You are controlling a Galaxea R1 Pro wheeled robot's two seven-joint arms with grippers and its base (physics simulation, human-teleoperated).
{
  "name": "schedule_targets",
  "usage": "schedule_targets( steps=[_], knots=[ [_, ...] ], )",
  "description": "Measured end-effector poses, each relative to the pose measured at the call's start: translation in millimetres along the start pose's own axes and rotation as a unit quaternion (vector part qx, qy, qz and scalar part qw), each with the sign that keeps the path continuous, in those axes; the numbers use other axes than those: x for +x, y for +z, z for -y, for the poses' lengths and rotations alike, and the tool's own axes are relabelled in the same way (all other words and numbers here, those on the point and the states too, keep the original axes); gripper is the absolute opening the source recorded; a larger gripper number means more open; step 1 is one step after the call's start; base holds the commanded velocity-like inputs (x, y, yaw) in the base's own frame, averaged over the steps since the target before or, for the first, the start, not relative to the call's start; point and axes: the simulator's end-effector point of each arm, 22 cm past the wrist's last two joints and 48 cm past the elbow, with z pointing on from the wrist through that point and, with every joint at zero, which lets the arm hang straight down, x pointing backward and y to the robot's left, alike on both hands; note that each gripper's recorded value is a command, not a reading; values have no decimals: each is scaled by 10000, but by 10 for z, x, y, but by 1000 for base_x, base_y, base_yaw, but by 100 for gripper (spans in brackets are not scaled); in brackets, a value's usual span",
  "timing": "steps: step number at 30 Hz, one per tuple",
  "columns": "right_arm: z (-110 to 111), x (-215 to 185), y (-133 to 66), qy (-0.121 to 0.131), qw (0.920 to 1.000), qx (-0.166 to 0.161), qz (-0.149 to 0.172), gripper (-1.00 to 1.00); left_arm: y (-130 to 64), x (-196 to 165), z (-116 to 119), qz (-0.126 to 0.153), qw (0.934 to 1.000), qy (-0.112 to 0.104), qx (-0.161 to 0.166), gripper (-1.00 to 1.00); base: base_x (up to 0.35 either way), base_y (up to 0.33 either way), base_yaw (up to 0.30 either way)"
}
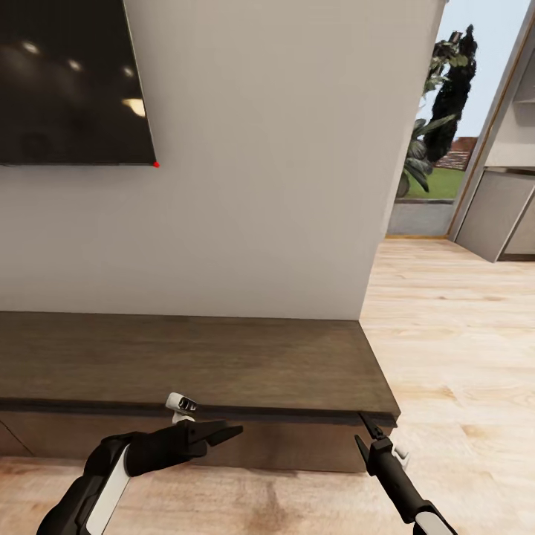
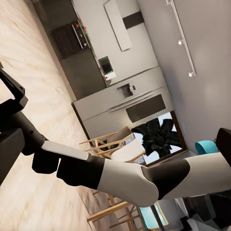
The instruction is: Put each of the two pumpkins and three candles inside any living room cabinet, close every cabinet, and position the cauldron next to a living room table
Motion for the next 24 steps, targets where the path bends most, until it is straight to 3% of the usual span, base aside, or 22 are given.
schedule_targets(
  steps=[24],
  knots=[
    [109, -6, -12, 8, 9997, 224, 15, 100, 0, -2, 4, 5, 10000, 0, 8, 100, 21, 0, 0]
  ],
)
